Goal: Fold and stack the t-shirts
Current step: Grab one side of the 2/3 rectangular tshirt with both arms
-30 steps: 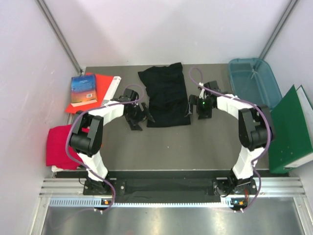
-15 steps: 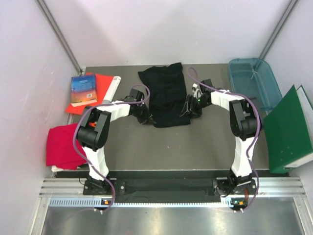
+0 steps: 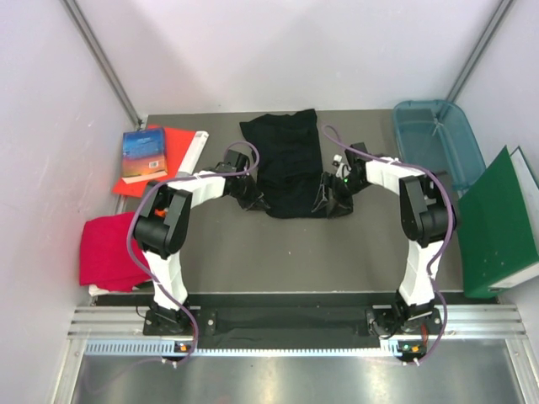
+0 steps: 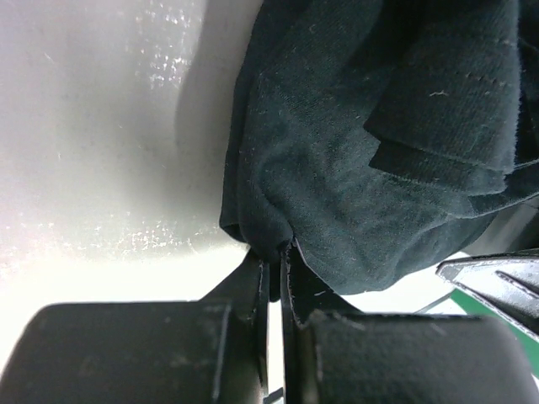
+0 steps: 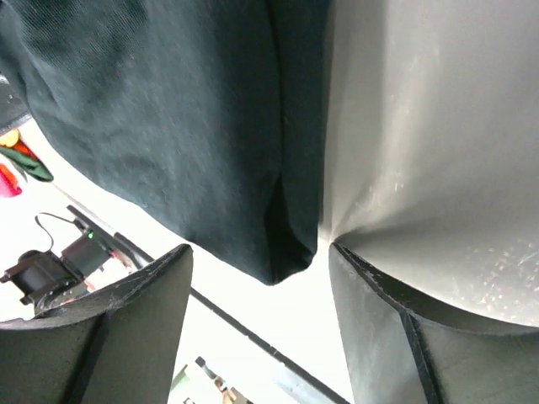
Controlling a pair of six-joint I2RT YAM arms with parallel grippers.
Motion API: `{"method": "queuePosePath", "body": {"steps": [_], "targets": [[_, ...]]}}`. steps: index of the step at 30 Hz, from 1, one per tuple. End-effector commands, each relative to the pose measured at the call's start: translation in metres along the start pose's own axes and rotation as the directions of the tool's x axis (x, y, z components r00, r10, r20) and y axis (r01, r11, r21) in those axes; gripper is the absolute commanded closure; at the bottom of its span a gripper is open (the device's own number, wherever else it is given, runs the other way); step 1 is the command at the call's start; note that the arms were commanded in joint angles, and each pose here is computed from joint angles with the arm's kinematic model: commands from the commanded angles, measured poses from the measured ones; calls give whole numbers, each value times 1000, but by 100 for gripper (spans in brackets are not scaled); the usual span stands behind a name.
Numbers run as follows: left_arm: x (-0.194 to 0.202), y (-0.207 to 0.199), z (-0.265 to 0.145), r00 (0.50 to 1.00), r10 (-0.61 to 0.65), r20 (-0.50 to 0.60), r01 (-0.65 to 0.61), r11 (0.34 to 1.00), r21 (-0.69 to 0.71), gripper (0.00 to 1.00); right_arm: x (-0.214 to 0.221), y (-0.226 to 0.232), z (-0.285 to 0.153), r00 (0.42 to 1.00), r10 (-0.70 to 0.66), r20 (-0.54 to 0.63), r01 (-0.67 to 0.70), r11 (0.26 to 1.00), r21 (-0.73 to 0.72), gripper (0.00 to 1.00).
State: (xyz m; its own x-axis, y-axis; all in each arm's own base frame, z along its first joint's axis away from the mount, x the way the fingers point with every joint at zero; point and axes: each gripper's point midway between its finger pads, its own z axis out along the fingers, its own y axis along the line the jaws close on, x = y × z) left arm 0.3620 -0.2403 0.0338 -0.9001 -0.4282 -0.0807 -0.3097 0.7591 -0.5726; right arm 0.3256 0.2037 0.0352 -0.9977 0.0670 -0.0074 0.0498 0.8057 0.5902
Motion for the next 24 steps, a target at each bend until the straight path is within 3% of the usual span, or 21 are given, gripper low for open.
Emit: {"method": "queuePosePath", "body": {"steps": [1, 4, 7, 8, 11, 14, 18, 24], "targets": [[-7, -9, 0, 999, 24, 29, -25, 999, 33, 100, 17, -29, 13, 999, 26, -41, -22, 996, 91, 33], [-6, -9, 1, 999, 26, 28, -27, 999, 30, 100, 16, -28, 24, 999, 24, -20, -23, 998, 50, 37], [-7, -11, 0, 999, 30, 31, -31, 999, 36, 100, 8, -21, 31, 1000, 0, 23, -1, 1000, 26, 63], [-6, -10, 0, 999, 32, 27, -33, 999, 34, 100, 7, -19, 33, 1000, -7, 28, 7, 1000, 22, 79], [-5, -11, -1, 999, 38, 21, -39, 999, 38, 100, 7, -15, 31, 999, -27, 33, 26, 999, 23, 94], [-2, -17, -9, 999, 44, -5, -44, 997, 56, 100, 5, -6, 13, 996, -55, 69, 53, 998, 29, 97], [-7, -52, -53, 991, 115, 74, -124, 983, 134, 100, -4, 27, -33, 973, -137, 187, 136, 991, 14, 98], [-5, -60, -94, 978, 170, 120, -183, 976, 115, 100, -10, 53, -83, 931, -219, 292, 216, 975, 45, 99]]}}
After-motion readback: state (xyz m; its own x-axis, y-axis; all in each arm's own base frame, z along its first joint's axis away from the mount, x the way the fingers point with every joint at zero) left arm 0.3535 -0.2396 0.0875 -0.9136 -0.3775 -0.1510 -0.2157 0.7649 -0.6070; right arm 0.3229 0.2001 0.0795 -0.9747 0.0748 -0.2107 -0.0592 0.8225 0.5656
